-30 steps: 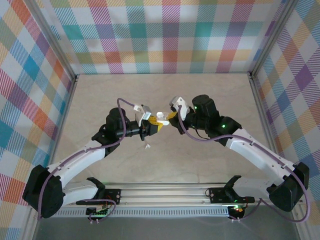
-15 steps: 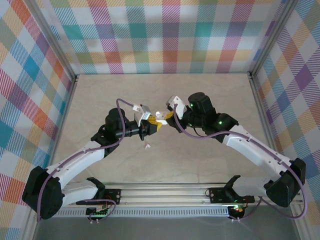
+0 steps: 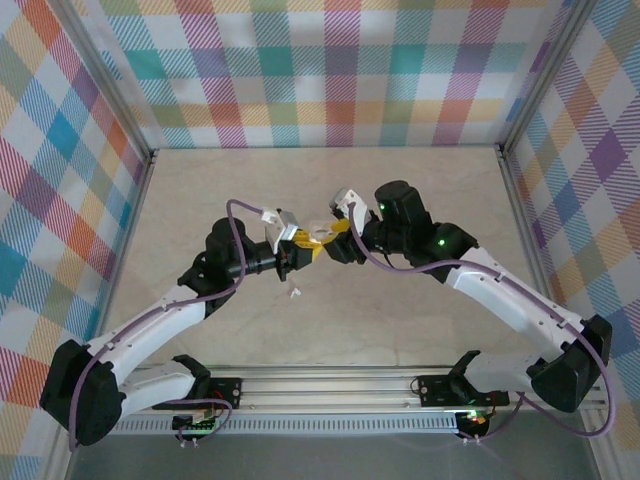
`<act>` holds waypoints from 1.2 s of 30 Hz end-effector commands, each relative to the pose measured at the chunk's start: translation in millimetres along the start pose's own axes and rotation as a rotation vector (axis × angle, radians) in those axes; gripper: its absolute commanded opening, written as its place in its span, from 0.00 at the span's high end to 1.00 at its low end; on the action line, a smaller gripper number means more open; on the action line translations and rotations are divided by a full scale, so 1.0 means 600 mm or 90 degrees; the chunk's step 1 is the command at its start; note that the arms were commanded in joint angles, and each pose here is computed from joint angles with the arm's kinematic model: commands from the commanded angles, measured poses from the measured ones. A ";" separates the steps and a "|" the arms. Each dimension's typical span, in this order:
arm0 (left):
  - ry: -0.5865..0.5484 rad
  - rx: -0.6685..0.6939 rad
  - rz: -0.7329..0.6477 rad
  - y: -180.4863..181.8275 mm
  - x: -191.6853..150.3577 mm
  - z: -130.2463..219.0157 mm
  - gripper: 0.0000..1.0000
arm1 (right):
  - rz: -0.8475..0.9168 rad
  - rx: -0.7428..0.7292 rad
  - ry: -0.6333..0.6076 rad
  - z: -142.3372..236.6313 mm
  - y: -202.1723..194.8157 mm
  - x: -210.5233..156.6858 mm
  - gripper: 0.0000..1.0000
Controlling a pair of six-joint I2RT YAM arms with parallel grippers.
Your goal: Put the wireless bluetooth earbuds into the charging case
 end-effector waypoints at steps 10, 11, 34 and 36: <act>0.010 0.081 -0.026 -0.008 -0.009 0.042 1.00 | -0.108 0.045 -0.071 0.051 0.035 0.052 0.55; 0.011 0.088 -0.021 -0.008 -0.009 0.046 1.00 | -0.115 0.045 -0.074 0.050 0.034 0.054 0.56; 0.096 0.202 0.112 -0.020 -0.054 0.113 1.00 | -0.370 -0.039 -0.031 -0.045 -0.042 -0.037 0.57; 0.106 0.219 0.112 -0.016 -0.060 0.114 1.00 | -0.402 -0.056 -0.005 -0.063 -0.054 -0.064 0.57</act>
Point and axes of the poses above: each hand's point on the last joint's axis, 136 mm out from that joint toward the fingers, its own z axis back along the fingers, its own y axis along the line the jaws close on, x = y × z, the point moved 6 cm from there along z, back along the fingers, and after that the axes turned 14 degrees about -z, right-handed, at the moved point
